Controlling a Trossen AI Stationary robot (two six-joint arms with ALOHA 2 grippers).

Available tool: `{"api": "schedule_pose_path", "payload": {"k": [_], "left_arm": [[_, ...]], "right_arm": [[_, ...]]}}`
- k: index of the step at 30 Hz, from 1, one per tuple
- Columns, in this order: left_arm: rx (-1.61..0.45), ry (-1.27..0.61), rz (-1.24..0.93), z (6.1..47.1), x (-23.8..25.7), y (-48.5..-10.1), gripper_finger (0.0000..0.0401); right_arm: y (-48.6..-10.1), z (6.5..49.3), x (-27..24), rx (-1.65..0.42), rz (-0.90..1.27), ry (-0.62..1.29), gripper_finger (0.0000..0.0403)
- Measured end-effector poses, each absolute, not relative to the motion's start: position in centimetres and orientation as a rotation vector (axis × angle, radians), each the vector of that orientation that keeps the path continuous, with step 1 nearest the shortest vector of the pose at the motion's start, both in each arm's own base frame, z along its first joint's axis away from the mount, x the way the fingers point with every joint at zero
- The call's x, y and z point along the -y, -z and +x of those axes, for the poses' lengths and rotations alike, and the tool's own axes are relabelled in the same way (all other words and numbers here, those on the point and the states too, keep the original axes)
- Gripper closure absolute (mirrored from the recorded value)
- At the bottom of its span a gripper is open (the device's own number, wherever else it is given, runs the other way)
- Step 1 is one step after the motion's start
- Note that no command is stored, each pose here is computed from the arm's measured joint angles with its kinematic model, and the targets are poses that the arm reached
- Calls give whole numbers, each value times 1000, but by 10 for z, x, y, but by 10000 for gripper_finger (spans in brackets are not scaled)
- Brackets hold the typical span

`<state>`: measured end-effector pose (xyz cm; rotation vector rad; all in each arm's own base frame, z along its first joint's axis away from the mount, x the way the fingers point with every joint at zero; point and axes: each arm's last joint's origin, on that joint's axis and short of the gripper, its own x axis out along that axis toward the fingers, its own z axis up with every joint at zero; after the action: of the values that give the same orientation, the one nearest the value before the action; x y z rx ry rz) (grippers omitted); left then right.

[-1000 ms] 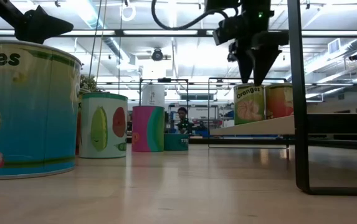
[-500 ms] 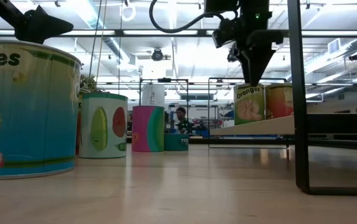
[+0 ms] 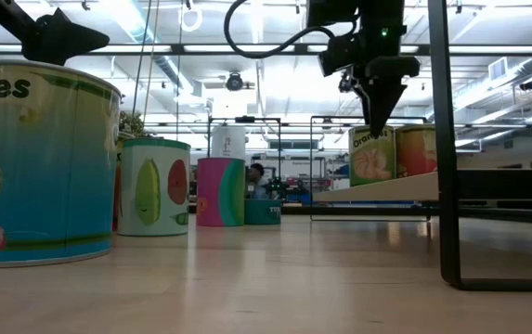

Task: Pick and place cans onto a shelf
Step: Put the canned oranges on the shelf

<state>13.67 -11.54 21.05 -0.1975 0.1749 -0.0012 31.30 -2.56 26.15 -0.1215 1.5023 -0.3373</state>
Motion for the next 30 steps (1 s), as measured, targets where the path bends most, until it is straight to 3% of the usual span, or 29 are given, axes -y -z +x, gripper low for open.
{"api": "schedule_pose_path", "payload": {"k": [6, 21, 26, 30], "left_arm": [[-175, 1, -197, 137, 115, -211, 16], [-174, 1, -197, 137, 115, -211, 16], [-174, 1, -195, 137, 115, -211, 16], [-174, 2, -195, 137, 115, -211, 16]], "right_arm": [[-263, 314, 25, -1483, -39, 400, 291], [-277, 320, 31, -1276, 539, 810, 370], [-277, 323, 31, -1226, 593, 834, 397], [-278, 327, 31, -1187, 622, 810, 394]]}}
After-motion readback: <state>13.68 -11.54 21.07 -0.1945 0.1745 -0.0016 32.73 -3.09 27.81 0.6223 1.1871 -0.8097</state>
